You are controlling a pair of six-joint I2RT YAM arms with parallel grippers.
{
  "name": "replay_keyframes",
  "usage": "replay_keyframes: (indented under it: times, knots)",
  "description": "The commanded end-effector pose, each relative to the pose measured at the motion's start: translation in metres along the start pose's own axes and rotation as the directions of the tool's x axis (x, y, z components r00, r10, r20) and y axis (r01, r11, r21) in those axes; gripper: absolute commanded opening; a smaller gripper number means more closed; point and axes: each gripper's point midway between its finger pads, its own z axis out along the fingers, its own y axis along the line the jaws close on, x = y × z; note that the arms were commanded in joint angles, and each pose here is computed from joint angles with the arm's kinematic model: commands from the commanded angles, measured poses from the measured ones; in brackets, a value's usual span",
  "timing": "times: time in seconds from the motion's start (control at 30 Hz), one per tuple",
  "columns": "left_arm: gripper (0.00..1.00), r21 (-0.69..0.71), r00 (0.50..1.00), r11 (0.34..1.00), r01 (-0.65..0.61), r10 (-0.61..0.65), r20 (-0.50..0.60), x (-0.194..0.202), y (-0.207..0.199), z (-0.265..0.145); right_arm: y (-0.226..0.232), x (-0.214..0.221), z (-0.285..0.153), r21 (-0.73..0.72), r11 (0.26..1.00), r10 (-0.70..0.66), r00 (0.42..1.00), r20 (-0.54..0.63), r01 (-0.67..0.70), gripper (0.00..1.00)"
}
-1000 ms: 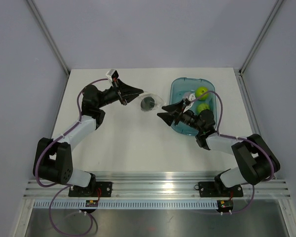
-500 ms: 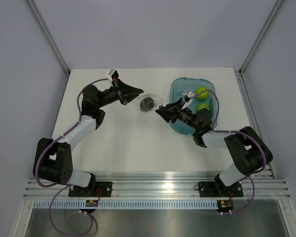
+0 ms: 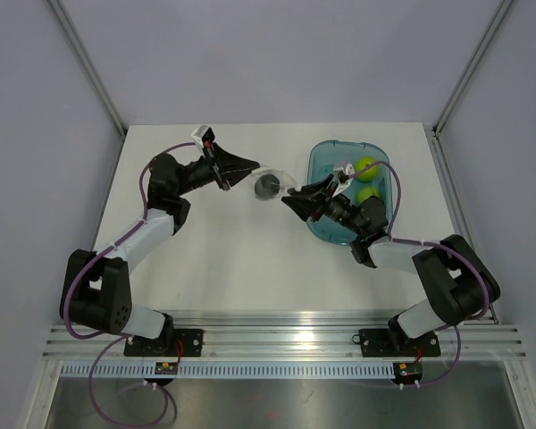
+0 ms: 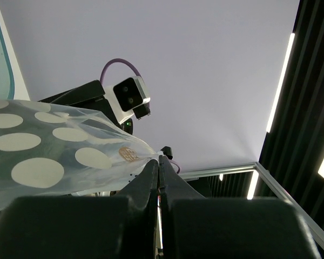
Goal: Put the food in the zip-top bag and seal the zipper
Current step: Zip the zipper food storage bag at the center of the board.
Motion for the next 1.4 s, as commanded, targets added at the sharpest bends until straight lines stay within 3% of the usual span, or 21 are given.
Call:
replay_keyframes:
  times: [0.0, 0.17, 0.33, 0.43, 0.5, 0.57, 0.6, 0.67, 0.7, 0.73, 0.77, 0.8, 0.83, 0.87, 0.9, 0.93, 1.07, 1.1, 1.2, 1.3, 1.37]
  knots:
    - [0.00, 0.048, 0.998, 0.997, -0.068, 0.068, 0.007, 0.005, -0.020, -0.004, 0.045, -0.073, 0.006, -0.136, 0.972, -0.152, 0.955, 0.254, 0.191, 0.49]
    - [0.00, 0.046, 0.998, 0.997, -0.068, 0.067, 0.012, 0.003, -0.019, -0.004, 0.050, -0.080, 0.006, -0.148, 0.967, -0.162, 0.950, 0.267, 0.206, 0.47]
    - [0.00, 0.047, 0.998, 0.997, -0.068, 0.067, 0.011, 0.004, -0.020, -0.005, 0.050, -0.079, 0.009, -0.159, 0.968, -0.147, 0.954, 0.262, 0.193, 0.18]
    - [0.00, 0.046, 0.998, 0.997, -0.067, 0.066, 0.015, 0.003, -0.020, -0.006, 0.051, -0.077, 0.010, -0.172, 0.967, -0.141, 0.958, 0.252, 0.188, 0.11]
    - [0.00, 0.040, 0.997, 0.997, -0.069, 0.069, 0.017, 0.002, -0.016, -0.007, 0.050, -0.074, 0.009, -0.170, 0.968, -0.139, 0.960, 0.242, 0.183, 0.00]
    - [0.00, 0.043, 0.995, 0.994, -0.096, 0.095, 0.016, 0.002, -0.016, -0.011, 0.046, -0.067, 0.012, -0.159, 0.972, -0.143, 0.973, 0.184, 0.173, 0.00]
    - [0.05, 0.035, 0.994, 0.993, -0.109, 0.109, 0.013, 0.002, -0.013, -0.014, 0.043, -0.064, 0.014, -0.153, 0.972, -0.154, 0.977, 0.151, 0.176, 0.00]
    - [0.31, -0.016, 0.982, 0.982, -0.190, 0.189, -0.008, -0.001, 0.001, -0.021, 0.036, -0.055, 0.016, -0.122, 0.976, -0.174, 0.984, 0.047, 0.179, 0.00]
    - [0.59, -0.040, 0.971, 0.970, -0.240, 0.239, -0.018, -0.001, 0.002, -0.025, 0.034, -0.052, 0.016, -0.114, 0.976, -0.188, 0.982, 0.010, 0.188, 0.00]
    - [0.69, -0.152, 0.986, 0.975, -0.162, 0.164, -0.002, -0.011, 0.024, -0.036, 0.032, -0.046, 0.014, -0.102, 0.973, -0.214, 0.975, -0.066, 0.206, 0.00]
    - [0.78, -0.206, 0.952, 0.930, -0.303, 0.306, -0.015, -0.018, 0.038, -0.044, 0.029, -0.043, 0.011, -0.094, 0.971, -0.229, 0.967, -0.110, 0.219, 0.00]
    - [0.88, -0.264, 0.934, 0.899, -0.348, 0.358, -0.014, -0.022, 0.044, -0.051, 0.028, -0.040, 0.010, -0.091, 0.969, -0.243, 0.958, -0.150, 0.232, 0.00]
    - [0.91, -0.406, 0.944, 0.867, -0.290, 0.329, 0.027, -0.032, 0.054, -0.063, 0.025, -0.039, 0.006, -0.086, 0.961, -0.276, 0.936, -0.218, 0.263, 0.00]
    - [0.91, -0.470, 0.919, 0.814, -0.341, 0.393, 0.014, -0.037, 0.059, -0.069, 0.024, -0.039, 0.005, -0.083, 0.957, -0.291, 0.924, -0.247, 0.279, 0.00]
    - [0.92, -0.516, 0.846, 0.710, -0.480, 0.530, -0.058, -0.042, 0.062, -0.075, 0.024, -0.039, 0.004, -0.091, 0.954, -0.300, 0.914, -0.272, 0.286, 0.00]
    - [0.91, -0.587, 0.832, 0.649, -0.484, 0.550, -0.078, -0.043, 0.064, -0.081, 0.024, -0.041, 0.005, -0.098, 0.953, -0.303, 0.898, -0.319, 0.287, 0.00]
    - [0.83, -0.609, 0.668, 0.424, -0.670, 0.703, -0.245, -0.039, 0.058, -0.083, 0.029, -0.035, 0.008, -0.167, 0.963, -0.264, 0.855, -0.447, 0.210, 0.00]
    - [0.82, -0.590, 0.588, 0.331, -0.736, 0.745, -0.315, -0.039, 0.059, -0.085, 0.030, -0.032, 0.009, -0.180, 0.965, -0.253, 0.846, -0.469, 0.189, 0.00]
    - [0.79, -0.548, 0.426, 0.158, -0.821, 0.810, -0.404, -0.034, 0.058, -0.086, 0.030, -0.028, 0.008, -0.190, 0.970, -0.231, 0.816, -0.529, 0.151, 0.00]
    - [0.81, -0.517, 0.281, 0.046, -0.855, 0.879, -0.386, -0.036, 0.038, -0.087, 0.033, -0.027, 0.005, -0.202, 0.970, -0.228, 0.801, -0.554, 0.137, 0.00]
    - [0.82, -0.439, 0.129, -0.061, -0.897, 0.912, -0.391, -0.030, 0.018, -0.084, 0.035, -0.028, 0.003, -0.205, 0.970, -0.223, 0.794, -0.565, 0.127, 0.00]
